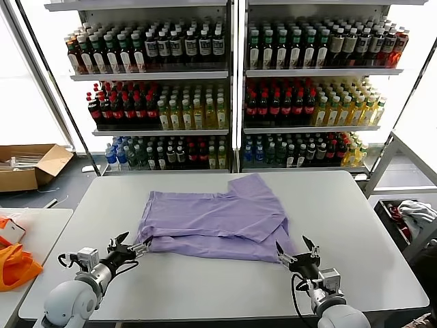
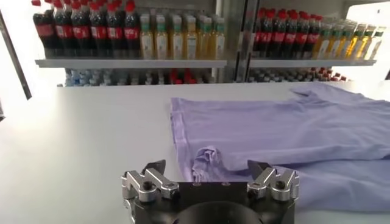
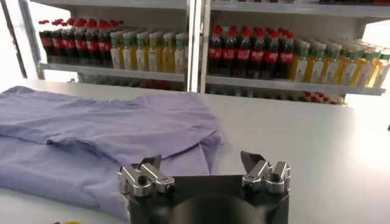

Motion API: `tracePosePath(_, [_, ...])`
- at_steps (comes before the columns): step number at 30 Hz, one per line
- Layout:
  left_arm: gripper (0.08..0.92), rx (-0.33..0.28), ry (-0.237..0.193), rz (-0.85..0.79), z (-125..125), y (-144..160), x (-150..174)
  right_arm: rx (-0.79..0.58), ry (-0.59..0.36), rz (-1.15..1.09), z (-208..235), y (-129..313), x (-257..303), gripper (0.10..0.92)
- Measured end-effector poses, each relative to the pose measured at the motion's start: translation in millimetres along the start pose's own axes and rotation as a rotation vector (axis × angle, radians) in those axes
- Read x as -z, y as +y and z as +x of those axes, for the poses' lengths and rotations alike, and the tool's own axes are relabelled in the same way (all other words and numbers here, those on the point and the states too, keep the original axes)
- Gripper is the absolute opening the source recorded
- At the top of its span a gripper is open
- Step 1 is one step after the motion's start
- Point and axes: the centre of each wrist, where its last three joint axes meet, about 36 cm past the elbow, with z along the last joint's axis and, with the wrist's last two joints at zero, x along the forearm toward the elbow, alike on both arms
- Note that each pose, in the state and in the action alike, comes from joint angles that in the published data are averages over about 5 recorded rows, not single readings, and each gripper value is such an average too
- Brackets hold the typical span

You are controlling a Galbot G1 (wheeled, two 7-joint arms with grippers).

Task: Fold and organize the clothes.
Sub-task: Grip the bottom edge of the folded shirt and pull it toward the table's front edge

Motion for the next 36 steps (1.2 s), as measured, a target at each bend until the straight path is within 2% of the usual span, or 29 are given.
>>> tracePosePath(11, [0.444,-0.026,0.044,-0.011,-1.2,0.7,-11.7,0.013,0.050,-0.031,7.5,16.4,-5.5,0.413])
tracePosePath(21, [0.159,-0.065,0.062,-0.034,0.7,5.8,-14.4,0.026,0.067,-0.022,12.4,11.7,-5.8,0.136])
tracePosePath(25, [0.091,-0.078,0.068,-0.049,6.4,7.6,-14.5,0.040,0.075,-0.010,18.5,8.3,-5.3,0.106])
tracePosePath(36, [0.088,-0.107,0.093,-0.110,40.1,-4.2,-20.7,0.083,0.103,0.006,58.4,2.4,-5.8,0.106])
